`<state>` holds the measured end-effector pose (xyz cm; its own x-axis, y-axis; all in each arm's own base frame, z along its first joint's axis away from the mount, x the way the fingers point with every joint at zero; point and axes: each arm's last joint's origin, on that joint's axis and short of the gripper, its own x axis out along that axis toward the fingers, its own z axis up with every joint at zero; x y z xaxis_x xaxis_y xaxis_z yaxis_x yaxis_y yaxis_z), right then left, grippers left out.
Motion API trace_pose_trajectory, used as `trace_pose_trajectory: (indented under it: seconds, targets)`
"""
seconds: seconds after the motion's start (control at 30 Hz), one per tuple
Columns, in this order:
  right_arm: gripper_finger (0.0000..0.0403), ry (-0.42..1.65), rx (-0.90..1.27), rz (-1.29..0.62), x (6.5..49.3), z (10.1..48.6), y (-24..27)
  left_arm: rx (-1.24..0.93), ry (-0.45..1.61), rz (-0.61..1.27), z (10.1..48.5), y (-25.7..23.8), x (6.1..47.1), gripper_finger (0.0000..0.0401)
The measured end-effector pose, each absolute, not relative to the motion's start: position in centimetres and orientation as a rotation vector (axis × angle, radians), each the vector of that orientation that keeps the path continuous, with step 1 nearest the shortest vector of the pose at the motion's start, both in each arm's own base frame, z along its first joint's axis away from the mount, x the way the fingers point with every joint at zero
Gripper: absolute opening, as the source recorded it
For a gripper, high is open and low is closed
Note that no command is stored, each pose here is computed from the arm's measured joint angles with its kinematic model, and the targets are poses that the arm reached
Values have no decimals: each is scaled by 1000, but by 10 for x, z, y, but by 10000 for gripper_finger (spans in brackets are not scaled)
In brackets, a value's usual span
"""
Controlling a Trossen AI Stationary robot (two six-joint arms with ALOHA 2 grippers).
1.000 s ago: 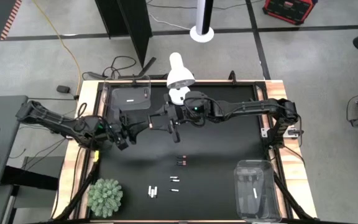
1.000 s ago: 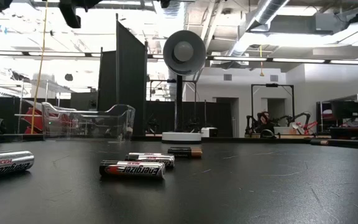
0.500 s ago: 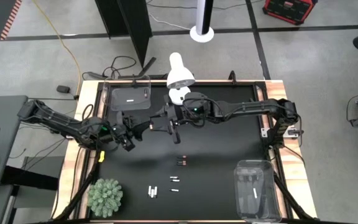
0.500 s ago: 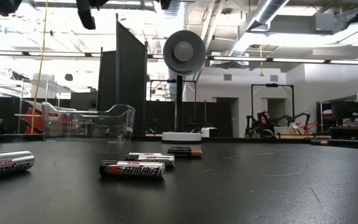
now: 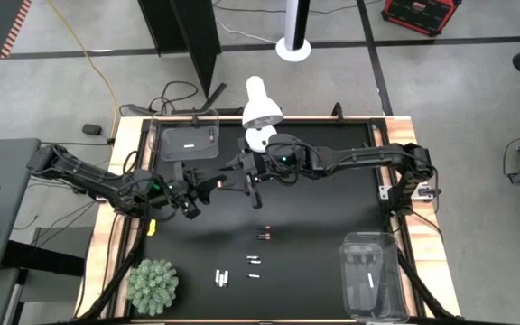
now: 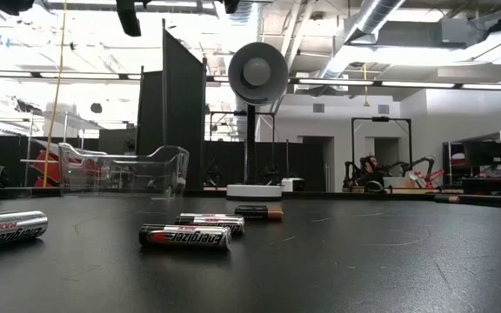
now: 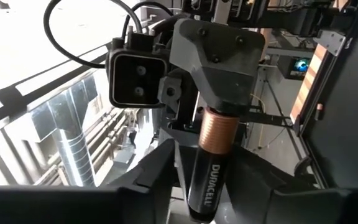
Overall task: Sort batteries
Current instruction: Put the black battery into the top transparent bin
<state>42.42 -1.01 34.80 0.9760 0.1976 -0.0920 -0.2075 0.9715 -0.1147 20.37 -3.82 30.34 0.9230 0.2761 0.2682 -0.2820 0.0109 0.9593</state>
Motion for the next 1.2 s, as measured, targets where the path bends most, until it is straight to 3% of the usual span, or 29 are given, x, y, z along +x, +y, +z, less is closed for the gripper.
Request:
trace_pose_trajectory:
  seconds: [0.23,0.7,1.2]
  targets:
    - [203,84,-110,204,424,348,-10,1511,15,418,301,-38,204,46]
    - [209,83,-121,204,424,348,-10,1495,21,433,302,-38,204,46]
    - [313,87,-106,203,424,348,-10,1459,30,454,302,-37,203,46]
